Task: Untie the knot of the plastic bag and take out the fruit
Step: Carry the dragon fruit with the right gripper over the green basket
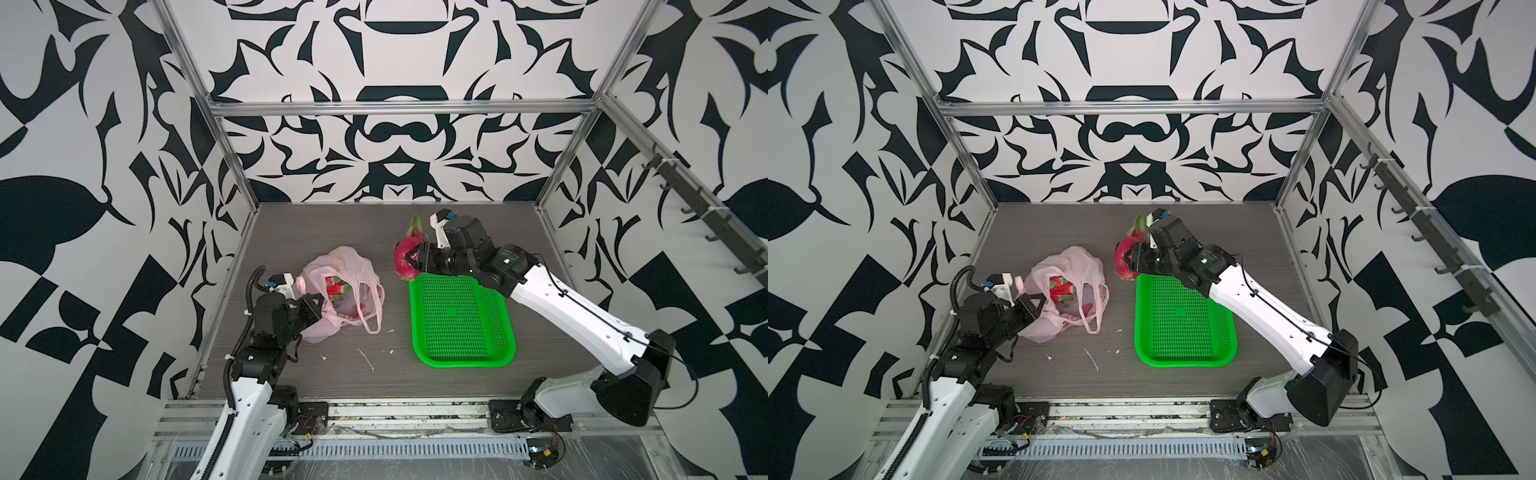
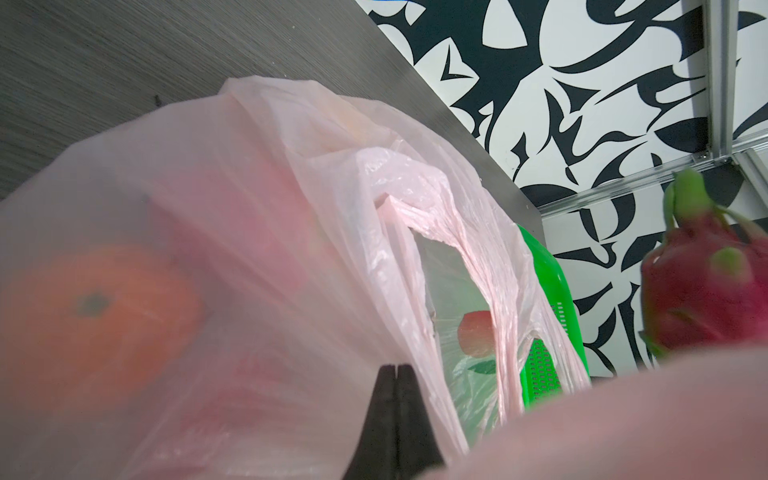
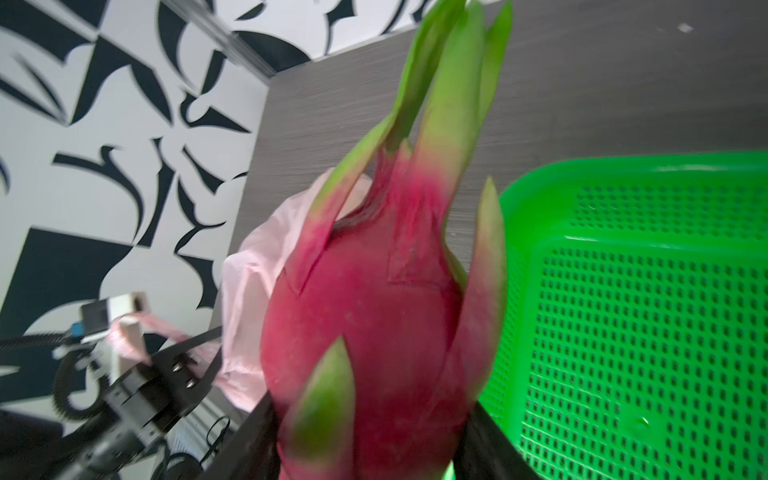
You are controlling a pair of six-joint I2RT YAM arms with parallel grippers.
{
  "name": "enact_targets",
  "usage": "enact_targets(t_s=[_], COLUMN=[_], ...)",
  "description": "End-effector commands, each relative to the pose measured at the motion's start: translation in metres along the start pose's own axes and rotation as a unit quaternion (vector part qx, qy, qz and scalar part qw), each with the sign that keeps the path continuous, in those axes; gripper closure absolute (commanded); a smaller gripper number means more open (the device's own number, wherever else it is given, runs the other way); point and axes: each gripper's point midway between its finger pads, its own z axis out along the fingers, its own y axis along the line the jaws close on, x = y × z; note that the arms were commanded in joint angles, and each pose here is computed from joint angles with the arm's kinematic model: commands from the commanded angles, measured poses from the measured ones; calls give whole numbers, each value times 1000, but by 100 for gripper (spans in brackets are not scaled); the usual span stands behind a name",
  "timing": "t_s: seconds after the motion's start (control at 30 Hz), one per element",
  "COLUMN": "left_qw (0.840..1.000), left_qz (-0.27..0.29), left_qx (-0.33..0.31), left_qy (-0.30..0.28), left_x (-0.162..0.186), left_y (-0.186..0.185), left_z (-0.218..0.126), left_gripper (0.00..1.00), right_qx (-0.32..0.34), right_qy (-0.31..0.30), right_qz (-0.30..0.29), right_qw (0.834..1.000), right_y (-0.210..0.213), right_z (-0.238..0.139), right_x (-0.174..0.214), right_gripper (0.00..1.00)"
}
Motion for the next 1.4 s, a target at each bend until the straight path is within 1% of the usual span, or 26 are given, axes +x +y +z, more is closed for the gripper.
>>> enact_targets(t_s=[0.0,0.17,0.3,0.47,0.67,0.77,0.9,1.1,1.37], left_qw=[1000,1000,1000,1000,1000,1000,1000,1000,1000], left_qz=[12,14,17,17,19,19,20,17,16], left_qx=[4,4,7,12,11,11,10,9,7], left_qy=[-3,0,-3,-3,-1,0,-1,1,1], left_x=[-5,-4,-6,-6,-5,-4,-3,-1,1], left_y=[-6,-6,-9,-11,-9,-9,-9,-7,-5], left_z=[-2,-1,-3,-3,-3,-3,-5,-5,-6], left_gripper=[100,100,100,100,100,100,100,100,100], right_qx=[-18,9,34,79,120,144,161,170,164], right_qy=[-60,-78,-81,-95,-115,-135,-162,-175,-183], right_qz=[35,62,89,117,171,201,239,274,300], right_qw=[997,995,992,985,971,960,944,930,922], right_y=[-3,-31,-55,-85,-118,-135,-155,-169,-174], right_z=[-17,-20,-16,-13,-7,-4,-1,11,29], right_x=[-23,-21,-13,-3,13,18,24,31,32], right_gripper=[63,64,64,65,65,65,65,65,64])
